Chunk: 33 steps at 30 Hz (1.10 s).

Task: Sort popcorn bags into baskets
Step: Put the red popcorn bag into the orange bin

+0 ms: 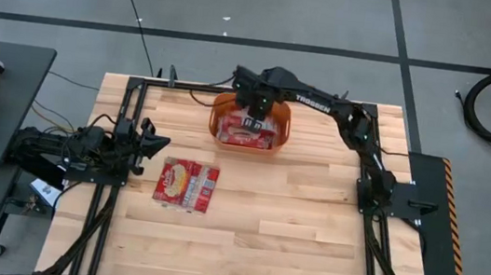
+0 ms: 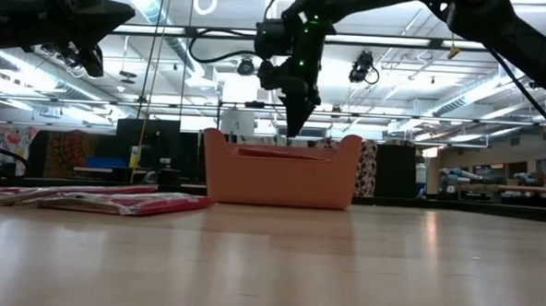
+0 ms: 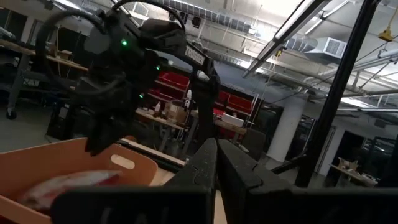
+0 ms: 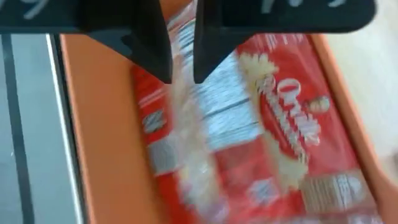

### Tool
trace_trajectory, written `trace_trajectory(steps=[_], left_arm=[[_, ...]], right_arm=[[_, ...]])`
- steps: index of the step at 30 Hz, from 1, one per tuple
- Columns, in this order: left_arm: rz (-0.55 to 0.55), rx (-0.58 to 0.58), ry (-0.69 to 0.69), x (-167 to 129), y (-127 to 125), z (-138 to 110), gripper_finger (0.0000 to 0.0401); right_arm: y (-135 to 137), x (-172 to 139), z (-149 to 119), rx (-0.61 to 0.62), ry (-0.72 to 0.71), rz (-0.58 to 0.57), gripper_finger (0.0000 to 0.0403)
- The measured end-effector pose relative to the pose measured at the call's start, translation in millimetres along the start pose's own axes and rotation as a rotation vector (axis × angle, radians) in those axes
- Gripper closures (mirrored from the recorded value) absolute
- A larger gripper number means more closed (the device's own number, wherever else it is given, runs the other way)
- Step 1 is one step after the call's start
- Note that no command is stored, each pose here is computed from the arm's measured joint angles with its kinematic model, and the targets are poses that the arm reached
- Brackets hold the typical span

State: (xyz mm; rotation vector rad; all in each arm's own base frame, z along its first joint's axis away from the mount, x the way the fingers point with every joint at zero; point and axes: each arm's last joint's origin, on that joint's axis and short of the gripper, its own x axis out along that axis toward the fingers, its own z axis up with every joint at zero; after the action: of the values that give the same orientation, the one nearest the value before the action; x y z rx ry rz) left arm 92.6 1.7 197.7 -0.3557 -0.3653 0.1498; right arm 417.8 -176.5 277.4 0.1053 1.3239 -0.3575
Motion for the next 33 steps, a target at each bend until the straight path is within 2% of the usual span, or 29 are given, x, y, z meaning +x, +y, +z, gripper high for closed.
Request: trace_trajectory(steps=[3,10,12,17,21,28,33], left_arm=[[0.005,0.012,0.014,0,0,-1,0.0383],[0.015,0.024,0.064,0,2,-6,0.0383],[-0.017,0.021,0.095,0,1,-8,0.0383],[-0.194,-0.021,0.200,0,-5,-15,0.0383],[-0.204,-0.051,0.266,1,-8,-21,0.0383],[-0.053,-0.077,0.279,7,-10,-30,0.0383],[-0.069,-0.046,0.199,13,-16,-26,0.0383]], right_arm=[[7,-8,-4,-0.021,0.023,-0.010,0.0317],[39,-42,-4,-0.091,-0.077,-0.063,0.0314],[52,-48,-5,-0.113,-0.094,-0.055,0.0315],[88,-47,-7,-0.180,-0.103,-0.065,0.0315],[116,-37,-16,-0.223,-0.078,-0.095,0.0315],[146,-32,-54,-0.207,-0.192,-0.073,0.0315],[171,-28,-103,-0.203,-0.316,-0.012,0.0315]])
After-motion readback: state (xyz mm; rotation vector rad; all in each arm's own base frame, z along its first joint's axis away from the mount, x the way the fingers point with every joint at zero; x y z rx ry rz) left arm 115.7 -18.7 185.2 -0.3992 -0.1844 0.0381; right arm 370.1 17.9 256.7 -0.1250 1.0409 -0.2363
